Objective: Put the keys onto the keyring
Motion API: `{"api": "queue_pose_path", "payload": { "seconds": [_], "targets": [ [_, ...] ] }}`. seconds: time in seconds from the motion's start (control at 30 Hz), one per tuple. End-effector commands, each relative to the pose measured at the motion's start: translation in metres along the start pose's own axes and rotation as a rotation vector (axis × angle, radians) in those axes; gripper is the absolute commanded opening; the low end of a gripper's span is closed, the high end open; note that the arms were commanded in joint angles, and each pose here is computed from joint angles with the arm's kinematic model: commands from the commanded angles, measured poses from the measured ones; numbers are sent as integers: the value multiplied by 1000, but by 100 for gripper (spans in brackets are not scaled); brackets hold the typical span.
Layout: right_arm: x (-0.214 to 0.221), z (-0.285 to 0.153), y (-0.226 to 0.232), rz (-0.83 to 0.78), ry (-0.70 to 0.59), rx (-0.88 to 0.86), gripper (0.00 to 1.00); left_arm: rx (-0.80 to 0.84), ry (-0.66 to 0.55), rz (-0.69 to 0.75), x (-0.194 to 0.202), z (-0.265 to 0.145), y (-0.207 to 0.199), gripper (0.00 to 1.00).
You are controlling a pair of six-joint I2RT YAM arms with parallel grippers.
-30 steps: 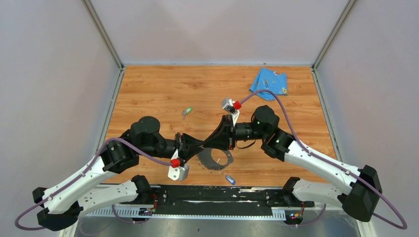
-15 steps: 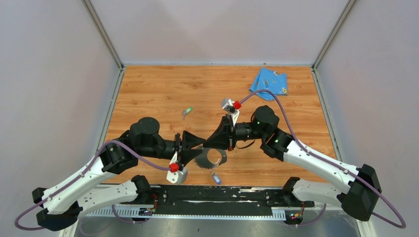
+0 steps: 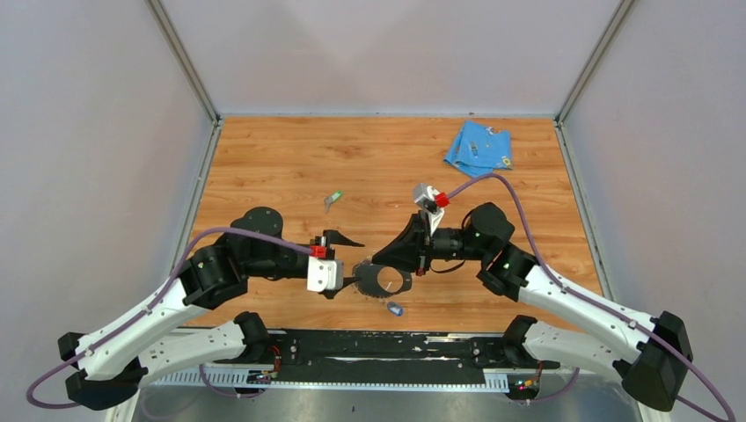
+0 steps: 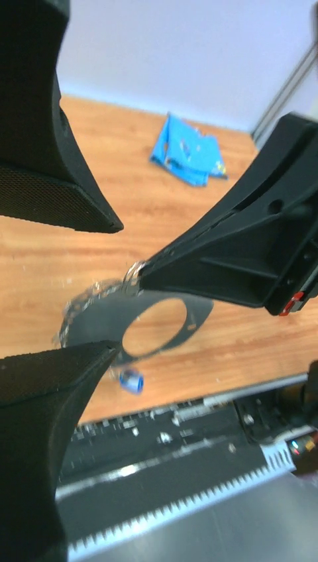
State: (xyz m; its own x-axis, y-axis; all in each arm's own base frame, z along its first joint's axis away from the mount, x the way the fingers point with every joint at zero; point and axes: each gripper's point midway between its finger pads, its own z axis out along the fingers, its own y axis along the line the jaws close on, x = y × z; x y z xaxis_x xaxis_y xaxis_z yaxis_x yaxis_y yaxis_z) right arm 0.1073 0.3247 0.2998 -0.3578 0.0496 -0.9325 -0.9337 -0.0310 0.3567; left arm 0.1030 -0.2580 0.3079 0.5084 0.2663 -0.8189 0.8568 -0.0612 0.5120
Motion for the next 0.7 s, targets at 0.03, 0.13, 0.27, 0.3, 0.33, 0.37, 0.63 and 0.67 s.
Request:
{"api": "queue_pose_path", "payload": {
  "seconds": [0.03, 0.13, 0.27, 0.3, 0.33, 0.37, 0.63, 0.67],
  "targets": [
    [-21, -9, 0, -152, -87, 53, 0, -8, -37, -386, -7, 6, -11, 57],
    [-24, -14, -2, -198, -102, 87, 0, -42, -84, -508, -16, 7, 1, 47],
    [-28, -17, -1, -240, -117, 107, 0, -69, -135, -594, -26, 10, 15, 40],
    [-28, -17, -2, -241, -114, 113, 0, -67, -144, -596, -28, 10, 16, 39],
    [-29, -17, -2, -246, -114, 115, 0, -63, -153, -592, -30, 11, 17, 39],
    [-29, -17, -2, -247, -114, 114, 0, -60, -153, -592, -30, 12, 17, 39],
    [-32, -15, 0, -264, -116, 117, 0, -56, -116, -595, -18, 18, 15, 30],
    [-32, -15, 1, -267, -116, 116, 0, -56, -105, -590, -14, 19, 14, 29]
  ]
}}
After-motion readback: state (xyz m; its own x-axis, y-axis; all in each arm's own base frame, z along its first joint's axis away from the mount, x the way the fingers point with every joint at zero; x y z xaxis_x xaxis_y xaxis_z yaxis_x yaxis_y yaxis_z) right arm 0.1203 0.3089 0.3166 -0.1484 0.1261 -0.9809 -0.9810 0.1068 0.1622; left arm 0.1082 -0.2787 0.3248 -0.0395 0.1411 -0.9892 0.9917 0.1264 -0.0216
